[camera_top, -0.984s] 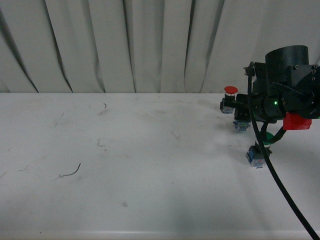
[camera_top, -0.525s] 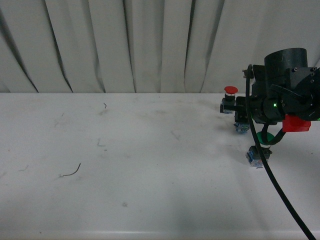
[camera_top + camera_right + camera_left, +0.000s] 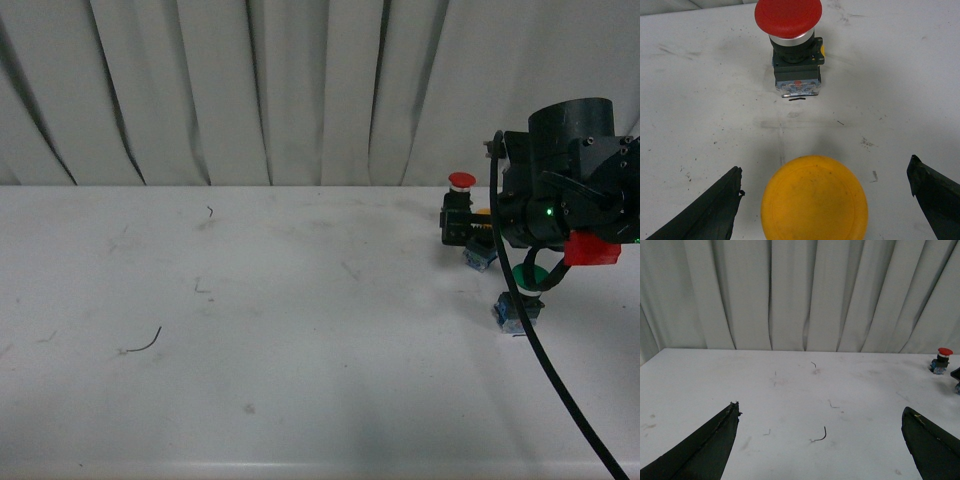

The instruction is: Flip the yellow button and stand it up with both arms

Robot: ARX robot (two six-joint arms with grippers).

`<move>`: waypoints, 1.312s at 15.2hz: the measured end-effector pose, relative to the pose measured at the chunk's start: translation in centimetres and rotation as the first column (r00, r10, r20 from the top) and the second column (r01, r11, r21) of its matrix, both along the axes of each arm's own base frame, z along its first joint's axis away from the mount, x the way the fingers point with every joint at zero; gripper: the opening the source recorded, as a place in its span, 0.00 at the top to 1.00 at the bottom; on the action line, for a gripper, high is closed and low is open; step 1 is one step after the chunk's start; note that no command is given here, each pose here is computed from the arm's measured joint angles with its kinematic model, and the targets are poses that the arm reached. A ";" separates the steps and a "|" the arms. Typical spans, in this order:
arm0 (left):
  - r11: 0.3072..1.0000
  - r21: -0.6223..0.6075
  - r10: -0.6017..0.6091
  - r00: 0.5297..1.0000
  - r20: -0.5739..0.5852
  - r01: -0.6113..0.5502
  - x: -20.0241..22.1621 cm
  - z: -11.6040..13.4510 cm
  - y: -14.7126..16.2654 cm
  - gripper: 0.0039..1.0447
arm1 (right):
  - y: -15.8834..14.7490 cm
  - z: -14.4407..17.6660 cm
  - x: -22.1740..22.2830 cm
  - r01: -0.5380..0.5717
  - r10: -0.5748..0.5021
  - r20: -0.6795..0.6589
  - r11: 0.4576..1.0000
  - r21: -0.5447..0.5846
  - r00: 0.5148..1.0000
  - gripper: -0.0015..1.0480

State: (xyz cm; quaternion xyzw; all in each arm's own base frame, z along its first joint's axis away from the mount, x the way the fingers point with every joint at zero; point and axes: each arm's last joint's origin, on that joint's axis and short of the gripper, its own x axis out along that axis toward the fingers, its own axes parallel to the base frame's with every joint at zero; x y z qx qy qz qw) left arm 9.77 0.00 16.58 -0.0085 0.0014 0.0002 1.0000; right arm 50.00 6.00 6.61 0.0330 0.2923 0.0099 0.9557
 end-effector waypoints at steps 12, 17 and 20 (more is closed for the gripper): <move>1.000 0.000 0.000 1.000 0.000 0.000 0.0 0.0 0.0 0.06 | -1.7 8.2 -2.6 -0.055 0.041 0.166 0.995 0.082 0.985 0.06; 1.000 0.000 0.000 1.000 0.000 0.000 0.0 0.0 0.0 0.06 | -4.2 17.2 -13.4 0.020 -0.024 0.573 1.000 0.014 0.819 0.27; 1.000 0.000 0.000 1.000 0.000 0.000 0.0 0.0 0.0 0.06 | -5.6 16.3 -24.8 0.024 0.005 0.567 0.999 -0.044 0.824 0.66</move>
